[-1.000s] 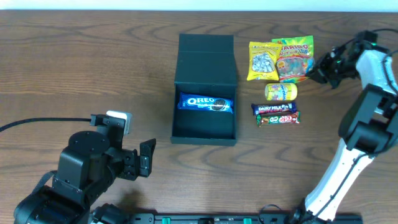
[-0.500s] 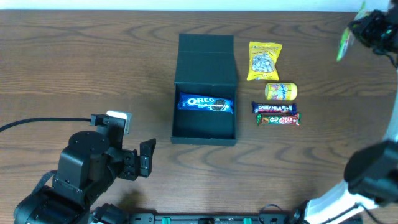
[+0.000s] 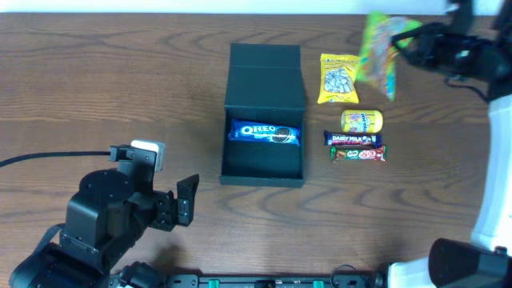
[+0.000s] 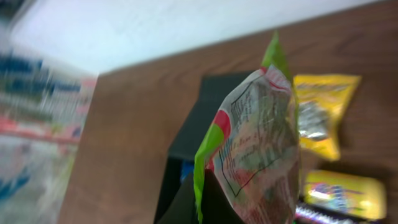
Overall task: Pack container
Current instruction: 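Carry the Haribo bag over the box with the right gripper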
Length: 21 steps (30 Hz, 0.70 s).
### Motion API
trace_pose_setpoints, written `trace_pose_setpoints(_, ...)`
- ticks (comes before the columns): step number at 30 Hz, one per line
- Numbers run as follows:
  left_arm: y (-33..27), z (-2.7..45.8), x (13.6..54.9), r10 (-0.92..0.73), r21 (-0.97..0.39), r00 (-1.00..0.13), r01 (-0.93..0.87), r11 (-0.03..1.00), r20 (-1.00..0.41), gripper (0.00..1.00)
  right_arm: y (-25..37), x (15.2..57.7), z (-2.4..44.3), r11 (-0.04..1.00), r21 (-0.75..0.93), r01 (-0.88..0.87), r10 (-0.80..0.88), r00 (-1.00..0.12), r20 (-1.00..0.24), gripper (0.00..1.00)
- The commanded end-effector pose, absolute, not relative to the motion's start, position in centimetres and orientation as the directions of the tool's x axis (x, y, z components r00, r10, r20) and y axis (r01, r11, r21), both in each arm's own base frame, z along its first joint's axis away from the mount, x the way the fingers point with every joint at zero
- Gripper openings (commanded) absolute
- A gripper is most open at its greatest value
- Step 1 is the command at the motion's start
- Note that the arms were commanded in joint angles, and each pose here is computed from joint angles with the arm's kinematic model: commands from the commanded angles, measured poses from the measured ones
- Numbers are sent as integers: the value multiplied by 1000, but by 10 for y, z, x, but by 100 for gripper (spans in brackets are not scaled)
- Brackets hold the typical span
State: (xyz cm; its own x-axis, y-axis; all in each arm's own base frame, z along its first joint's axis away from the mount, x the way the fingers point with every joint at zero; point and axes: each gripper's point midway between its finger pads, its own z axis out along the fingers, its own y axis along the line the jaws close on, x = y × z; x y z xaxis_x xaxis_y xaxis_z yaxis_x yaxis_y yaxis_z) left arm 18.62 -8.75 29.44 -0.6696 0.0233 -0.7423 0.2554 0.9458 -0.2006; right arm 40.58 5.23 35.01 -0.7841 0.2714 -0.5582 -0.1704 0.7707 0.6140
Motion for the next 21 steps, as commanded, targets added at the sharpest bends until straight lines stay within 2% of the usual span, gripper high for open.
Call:
trace_pose_setpoints(1,-83,304,186,15,-192,-653,244,951,-758,95,90,389,356,748,591,-302,146,-794,-590,1)
trace_pose_setpoints(9,-83,303,185,15,-191,-654,244,951,-756,95,125,327,313,808,471,-354,-129,-887,-443,1)
trace_pose_setpoints(13,-83,305,187,11,-194,-647,245,950,-762,95,150,301,307,775,483,-407,-228,-893,-387,1)
trace_pose_setpoints(17,-84,305,187,11,-194,-647,245,950,-763,95,184,285,306,717,498,-487,-317,-865,-389,1)
trace_pose_setpoints(21,-84,305,187,11,-195,-647,245,950,-762,95,213,277,303,691,537,-484,-320,-871,-373,2)
